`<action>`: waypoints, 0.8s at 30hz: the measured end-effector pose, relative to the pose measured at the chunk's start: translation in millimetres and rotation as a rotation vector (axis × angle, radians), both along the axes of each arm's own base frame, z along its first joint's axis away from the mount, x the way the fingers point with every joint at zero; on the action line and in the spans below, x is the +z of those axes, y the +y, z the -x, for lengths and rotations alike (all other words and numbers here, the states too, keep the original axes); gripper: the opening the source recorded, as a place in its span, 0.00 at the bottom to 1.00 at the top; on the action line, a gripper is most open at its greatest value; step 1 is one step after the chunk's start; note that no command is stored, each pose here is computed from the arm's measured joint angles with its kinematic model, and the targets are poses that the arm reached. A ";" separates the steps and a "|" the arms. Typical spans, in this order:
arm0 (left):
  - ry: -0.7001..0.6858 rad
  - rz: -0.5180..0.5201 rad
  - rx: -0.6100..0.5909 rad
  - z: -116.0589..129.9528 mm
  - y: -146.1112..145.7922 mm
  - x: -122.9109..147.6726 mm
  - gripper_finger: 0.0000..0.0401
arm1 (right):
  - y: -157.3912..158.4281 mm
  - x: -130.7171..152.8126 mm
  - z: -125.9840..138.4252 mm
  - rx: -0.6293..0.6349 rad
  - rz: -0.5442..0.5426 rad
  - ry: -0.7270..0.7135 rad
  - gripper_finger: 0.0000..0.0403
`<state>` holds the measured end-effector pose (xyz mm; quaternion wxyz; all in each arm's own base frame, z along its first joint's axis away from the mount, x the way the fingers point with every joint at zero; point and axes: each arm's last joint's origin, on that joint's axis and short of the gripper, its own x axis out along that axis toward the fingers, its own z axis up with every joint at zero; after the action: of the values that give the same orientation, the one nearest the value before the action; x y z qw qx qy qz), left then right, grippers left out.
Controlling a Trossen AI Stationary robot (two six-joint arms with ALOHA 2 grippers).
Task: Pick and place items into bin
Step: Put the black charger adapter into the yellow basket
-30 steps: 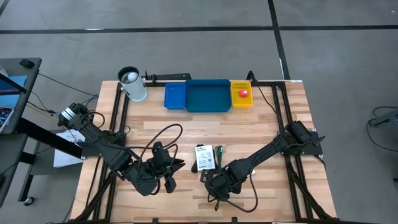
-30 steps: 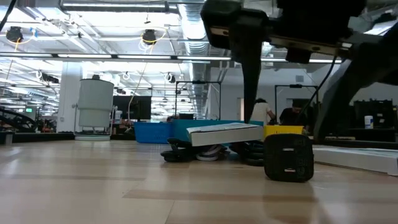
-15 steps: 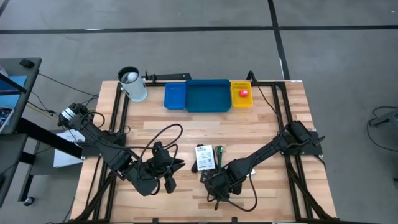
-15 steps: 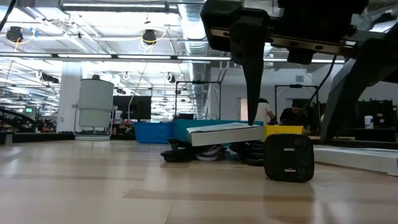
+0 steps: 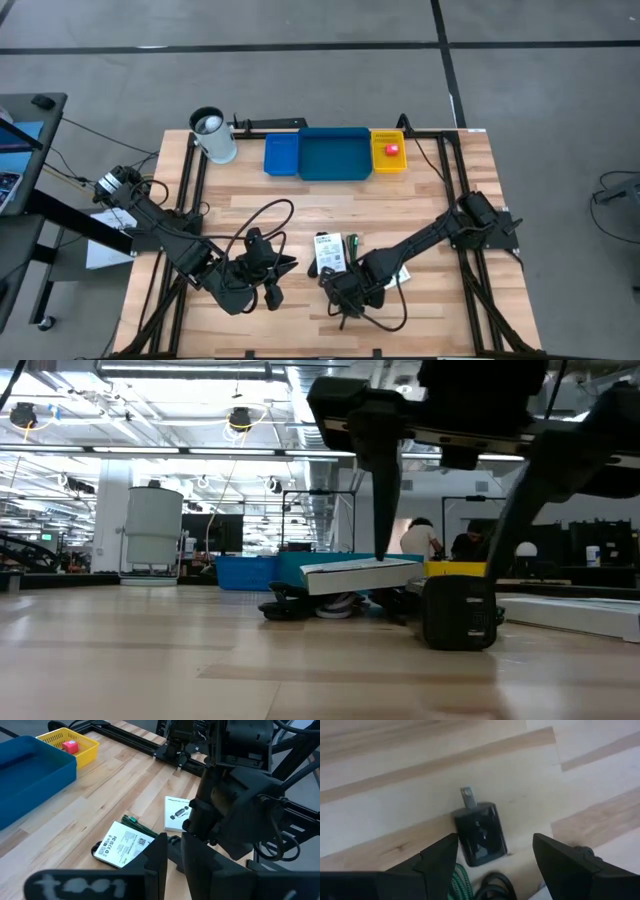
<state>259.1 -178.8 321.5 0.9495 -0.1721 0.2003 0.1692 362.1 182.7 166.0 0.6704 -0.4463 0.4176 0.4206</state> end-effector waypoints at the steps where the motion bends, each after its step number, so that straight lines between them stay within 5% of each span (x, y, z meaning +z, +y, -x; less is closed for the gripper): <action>1: 0.000 0.000 0.000 0.0 0.0 0.0 0.11 | 0.5 0.0 0.3 0.005 -0.009 0.004 0.63; 24: -0.001 0.000 0.001 0.0 0.0 0.1 0.11 | 5.3 -10.6 -2.3 0.037 -0.026 0.018 0.63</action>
<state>259.1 -178.8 321.5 0.9496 -0.1722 0.1997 0.1695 364.5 187.9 155.4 0.6645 -0.4416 0.4097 0.4423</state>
